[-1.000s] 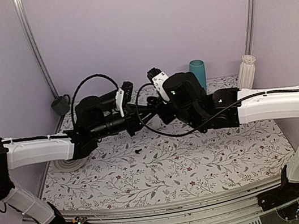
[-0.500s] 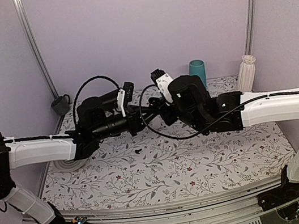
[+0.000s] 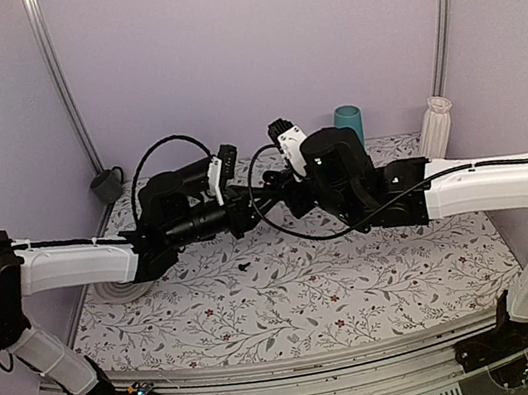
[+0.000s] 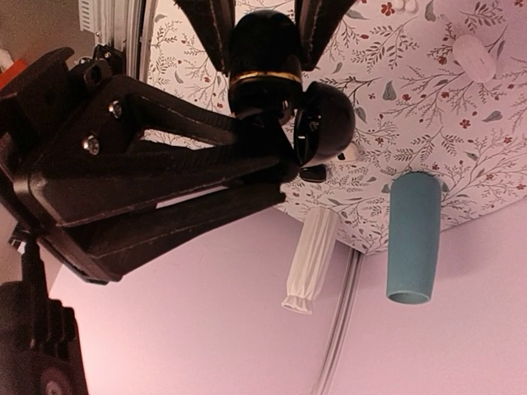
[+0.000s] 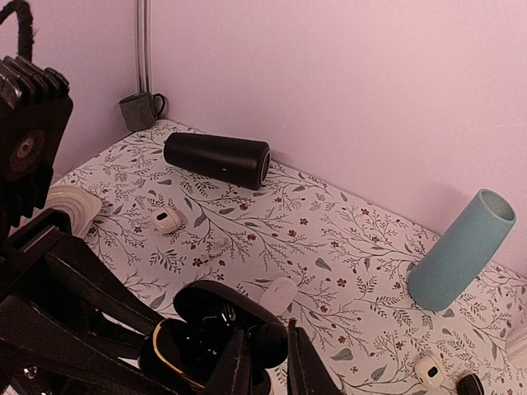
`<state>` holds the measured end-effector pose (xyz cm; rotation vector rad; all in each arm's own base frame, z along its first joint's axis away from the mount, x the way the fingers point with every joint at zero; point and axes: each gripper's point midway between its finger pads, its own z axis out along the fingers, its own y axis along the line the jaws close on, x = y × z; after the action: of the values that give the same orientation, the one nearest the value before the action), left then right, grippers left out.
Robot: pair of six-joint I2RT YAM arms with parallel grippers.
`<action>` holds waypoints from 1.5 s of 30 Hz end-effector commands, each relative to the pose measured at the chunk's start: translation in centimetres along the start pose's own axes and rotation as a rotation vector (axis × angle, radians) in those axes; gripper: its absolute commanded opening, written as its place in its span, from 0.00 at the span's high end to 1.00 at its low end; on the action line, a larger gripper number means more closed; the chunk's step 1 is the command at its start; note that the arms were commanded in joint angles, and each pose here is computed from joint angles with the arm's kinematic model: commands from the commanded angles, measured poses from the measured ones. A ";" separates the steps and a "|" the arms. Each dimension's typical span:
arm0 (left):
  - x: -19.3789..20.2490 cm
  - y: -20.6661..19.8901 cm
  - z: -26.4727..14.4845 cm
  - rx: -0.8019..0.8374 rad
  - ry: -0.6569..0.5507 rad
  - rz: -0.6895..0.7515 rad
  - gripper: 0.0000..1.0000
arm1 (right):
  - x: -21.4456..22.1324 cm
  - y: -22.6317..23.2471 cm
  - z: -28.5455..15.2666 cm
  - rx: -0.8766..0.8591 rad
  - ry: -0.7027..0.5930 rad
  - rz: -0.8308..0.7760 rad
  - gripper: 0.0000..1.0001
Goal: Insert the wireless bluetooth earbuds into the charging case
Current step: Insert the left earbud into the right side groove of the charging case.
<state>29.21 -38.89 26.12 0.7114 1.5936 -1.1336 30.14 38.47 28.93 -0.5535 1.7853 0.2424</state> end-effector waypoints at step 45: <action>-4.0 -0.5 -0.2 0.000 -0.191 0.085 1.00 | 0.4 1.7 0.6 -0.335 0.172 0.303 0.77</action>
<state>29.99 -38.63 26.62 0.6696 1.5332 -1.1026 30.91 39.96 29.56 -0.5005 1.9349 0.7075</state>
